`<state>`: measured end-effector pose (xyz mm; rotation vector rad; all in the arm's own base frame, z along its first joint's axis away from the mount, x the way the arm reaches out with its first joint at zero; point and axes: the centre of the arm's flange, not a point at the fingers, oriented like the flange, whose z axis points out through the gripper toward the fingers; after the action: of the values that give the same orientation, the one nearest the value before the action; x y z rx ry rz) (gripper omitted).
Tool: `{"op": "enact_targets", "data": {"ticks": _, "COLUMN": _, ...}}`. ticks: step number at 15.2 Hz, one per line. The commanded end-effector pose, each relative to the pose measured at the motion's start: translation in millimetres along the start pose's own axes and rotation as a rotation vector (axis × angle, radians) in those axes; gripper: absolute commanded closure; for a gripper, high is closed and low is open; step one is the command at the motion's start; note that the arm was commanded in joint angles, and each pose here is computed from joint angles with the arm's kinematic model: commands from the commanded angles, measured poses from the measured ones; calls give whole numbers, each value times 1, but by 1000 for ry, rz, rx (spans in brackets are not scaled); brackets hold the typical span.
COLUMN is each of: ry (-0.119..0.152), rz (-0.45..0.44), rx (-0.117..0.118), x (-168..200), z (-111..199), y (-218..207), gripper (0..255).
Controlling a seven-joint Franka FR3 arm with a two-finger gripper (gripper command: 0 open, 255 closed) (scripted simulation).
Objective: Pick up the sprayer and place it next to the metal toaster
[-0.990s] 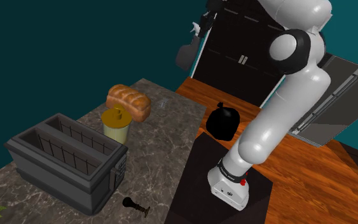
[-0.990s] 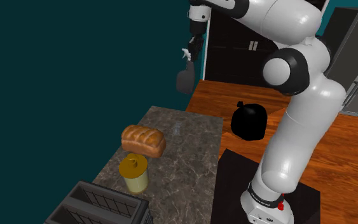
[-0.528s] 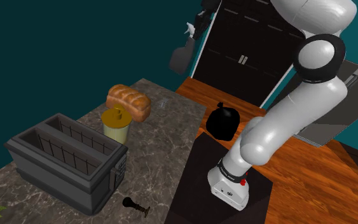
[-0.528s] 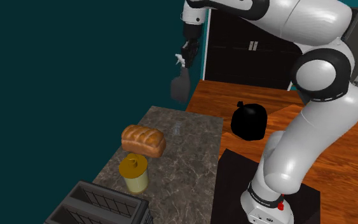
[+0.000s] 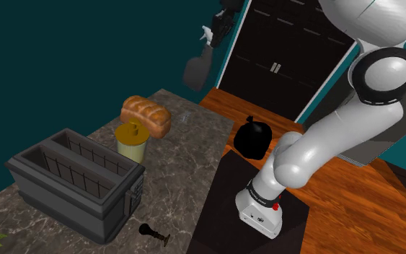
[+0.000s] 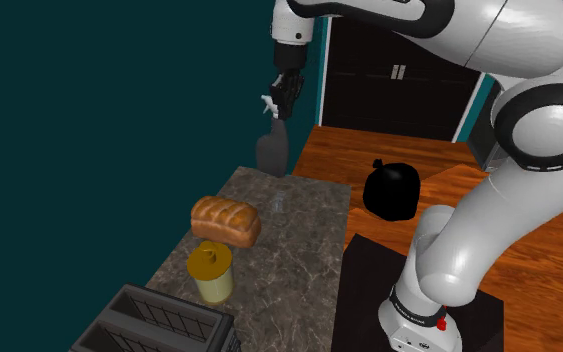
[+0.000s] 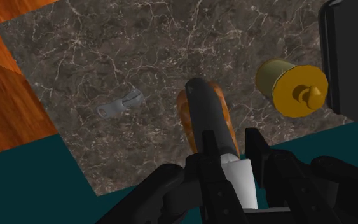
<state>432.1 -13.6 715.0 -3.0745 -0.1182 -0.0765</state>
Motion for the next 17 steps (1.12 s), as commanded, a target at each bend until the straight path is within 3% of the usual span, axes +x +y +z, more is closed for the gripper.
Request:
{"op": "enact_targets", "data": {"ticks": 1, "ry": 0, "rz": 1, "rx": -1, "x": -9, "z": 2, "y": -28, "gripper": 255}}
{"op": "enact_targets", "data": {"ticks": 17, "ry": 0, "rz": 1, "rx": -1, "x": -50, "z": 12, "y": -235, "gripper": 255}}
